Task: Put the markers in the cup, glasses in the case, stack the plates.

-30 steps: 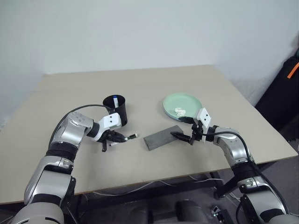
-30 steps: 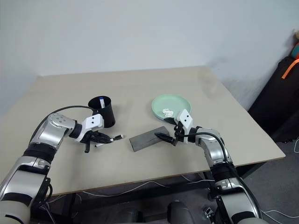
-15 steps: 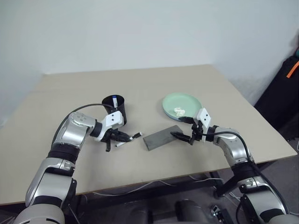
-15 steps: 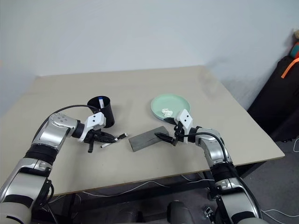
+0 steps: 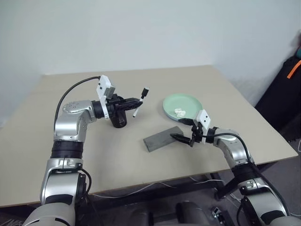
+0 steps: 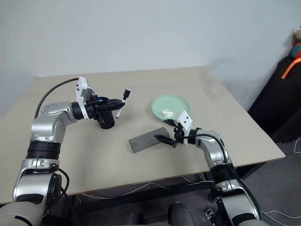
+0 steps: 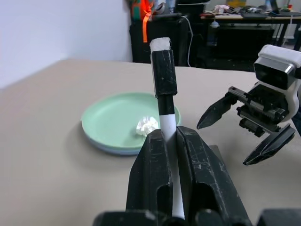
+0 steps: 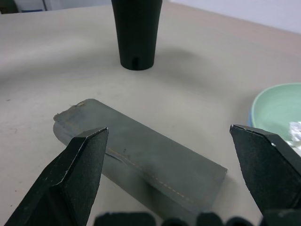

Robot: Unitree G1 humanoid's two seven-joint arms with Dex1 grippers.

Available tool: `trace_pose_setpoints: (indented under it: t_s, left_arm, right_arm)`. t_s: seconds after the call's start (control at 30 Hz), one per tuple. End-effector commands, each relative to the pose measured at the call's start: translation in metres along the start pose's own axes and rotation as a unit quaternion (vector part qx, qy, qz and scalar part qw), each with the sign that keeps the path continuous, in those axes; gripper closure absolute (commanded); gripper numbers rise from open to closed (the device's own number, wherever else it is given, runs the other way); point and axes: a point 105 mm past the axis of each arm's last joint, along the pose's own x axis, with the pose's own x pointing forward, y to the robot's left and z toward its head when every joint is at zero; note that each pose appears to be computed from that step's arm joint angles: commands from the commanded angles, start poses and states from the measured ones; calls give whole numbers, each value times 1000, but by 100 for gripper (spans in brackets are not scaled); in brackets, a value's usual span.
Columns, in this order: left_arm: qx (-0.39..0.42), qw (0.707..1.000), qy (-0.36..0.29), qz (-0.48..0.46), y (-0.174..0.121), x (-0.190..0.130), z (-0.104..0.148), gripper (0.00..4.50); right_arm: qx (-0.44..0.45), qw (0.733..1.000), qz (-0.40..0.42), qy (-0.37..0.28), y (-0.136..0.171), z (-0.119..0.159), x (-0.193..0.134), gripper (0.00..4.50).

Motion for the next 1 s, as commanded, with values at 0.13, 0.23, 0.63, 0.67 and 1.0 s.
trace_pose_setpoints:
  t_s: [0.13, 0.23, 0.63, 0.67, 1.0]
  left_arm:
    - [33, 999, -20, 0, -2, 0, 20, 447]
    - [62, 985, -91, 130, 30, -3, 39, 447]
    - [105, 949, -157, 252, 56, -10, 51, 447]
    - [106, 949, -158, 252, 56, -10, 50, 447]
    - [107, 948, -159, 253, 57, -10, 50, 447]
  right_arm:
    - [-25, 999, -4, -20, -7, 18, 0, 0]
    - [-25, 999, -4, -21, -6, 18, 0, 0]
    - [-24, 1000, -2, -20, -4, 17, -1, 0]
    - [-24, 1000, -2, -20, -4, 17, -1, 0]
    - [-24, 1000, -2, -20, -4, 17, -1, 0]
